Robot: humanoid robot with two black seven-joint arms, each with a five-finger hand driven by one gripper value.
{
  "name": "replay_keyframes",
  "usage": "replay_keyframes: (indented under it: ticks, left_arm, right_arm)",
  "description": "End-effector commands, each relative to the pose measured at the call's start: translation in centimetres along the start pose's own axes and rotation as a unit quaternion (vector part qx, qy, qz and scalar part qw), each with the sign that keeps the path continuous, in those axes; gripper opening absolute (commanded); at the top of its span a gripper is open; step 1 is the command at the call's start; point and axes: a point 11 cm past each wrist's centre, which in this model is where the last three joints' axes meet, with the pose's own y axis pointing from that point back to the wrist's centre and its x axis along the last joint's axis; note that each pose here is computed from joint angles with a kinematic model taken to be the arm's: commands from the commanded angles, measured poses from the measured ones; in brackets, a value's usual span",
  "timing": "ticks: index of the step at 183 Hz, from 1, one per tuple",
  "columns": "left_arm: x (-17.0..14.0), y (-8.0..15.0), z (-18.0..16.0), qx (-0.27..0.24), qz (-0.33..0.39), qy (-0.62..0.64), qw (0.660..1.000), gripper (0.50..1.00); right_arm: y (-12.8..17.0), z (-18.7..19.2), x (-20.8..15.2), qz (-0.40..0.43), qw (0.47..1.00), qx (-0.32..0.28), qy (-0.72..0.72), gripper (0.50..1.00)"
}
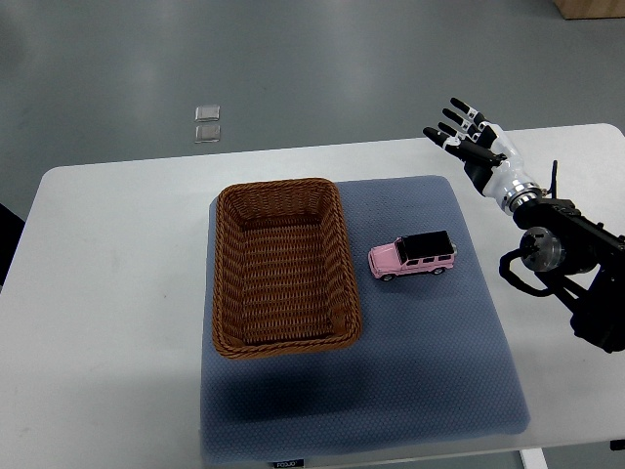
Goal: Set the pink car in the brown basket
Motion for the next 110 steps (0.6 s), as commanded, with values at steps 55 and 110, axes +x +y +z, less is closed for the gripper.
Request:
replay_keyframes:
  ticks: [55, 110]
  left_arm:
    - [0.0, 0.0, 0.1, -0.001, 0.000, 0.000, 1.000, 1.000]
    - [0.0, 0.0, 0.1, -0.001, 0.000, 0.000, 1.000, 1.000]
  right_arm:
    - [-0.1, -0.5, 0.0, -0.008, 1.000, 0.004, 0.022, 0.913]
    - [0.1, -0.6, -1.3, -0.078, 0.988, 0.005, 0.135, 0.913]
